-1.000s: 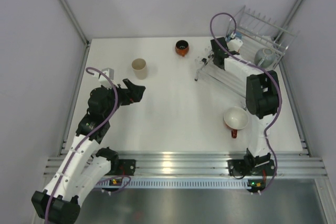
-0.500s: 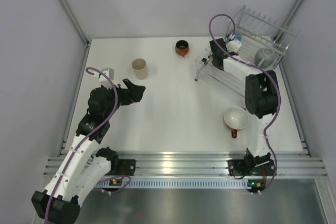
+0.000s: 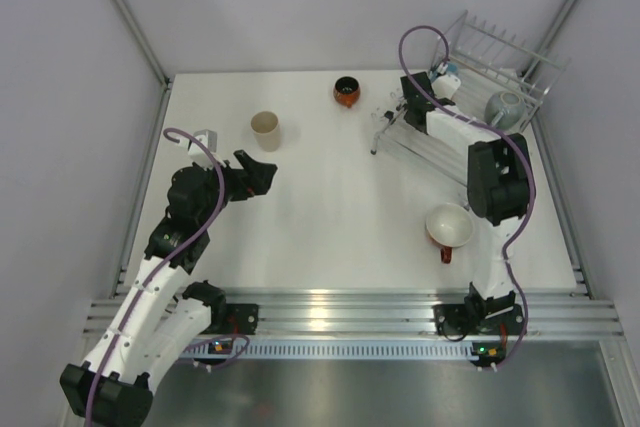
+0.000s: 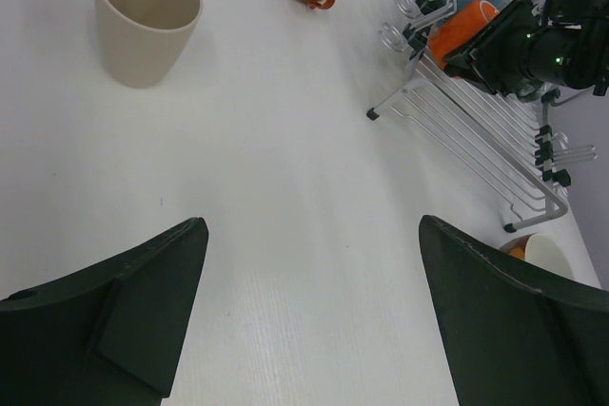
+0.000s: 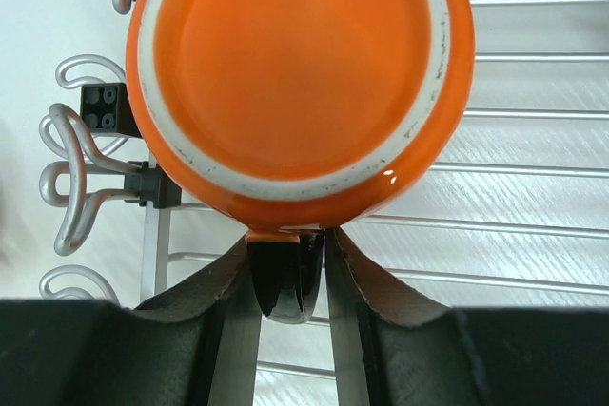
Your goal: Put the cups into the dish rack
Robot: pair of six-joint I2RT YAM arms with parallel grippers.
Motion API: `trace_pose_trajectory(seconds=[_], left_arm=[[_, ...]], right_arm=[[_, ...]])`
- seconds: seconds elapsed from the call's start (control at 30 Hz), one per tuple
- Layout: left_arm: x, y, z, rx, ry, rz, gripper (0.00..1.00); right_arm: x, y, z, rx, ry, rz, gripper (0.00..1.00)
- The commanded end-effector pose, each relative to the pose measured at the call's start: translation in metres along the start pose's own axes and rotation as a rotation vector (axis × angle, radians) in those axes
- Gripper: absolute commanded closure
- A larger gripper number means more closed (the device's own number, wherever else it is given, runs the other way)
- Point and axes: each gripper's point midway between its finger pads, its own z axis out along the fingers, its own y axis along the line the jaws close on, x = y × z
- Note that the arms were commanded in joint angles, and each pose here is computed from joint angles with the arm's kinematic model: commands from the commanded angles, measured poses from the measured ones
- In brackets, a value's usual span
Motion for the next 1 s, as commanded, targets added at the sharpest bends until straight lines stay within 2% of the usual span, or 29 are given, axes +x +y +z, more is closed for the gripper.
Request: trace_pose_trajectory(seconds=[0.0, 0.3, 0.73, 0.97], left_arm=[[-0.018, -0.011, -0.003, 0.034, -0.050, 0.020, 0.02], [-0.022, -0.015, -0.004, 0.044, -0.055, 0.021, 0.02], [-0.026, -0.020, -0.007, 0.062, -0.065, 0.020, 0.02], [-0.031, -0.023, -0.010, 0.065, -0.076, 0.027, 0.02]], right_arm=[[-0.037, 0.020, -0.010, -0.064, -0.083, 0.052, 0.69], [-0.051, 0.021, -0.024, -0.079, -0.089, 0.052, 0.58], [-0.038, 0.029, -0.034, -0.158, -0.021, 0.051, 0.57], [-0.042, 0.015, -0.046, -0.151, -0.008, 0.017, 0.56]])
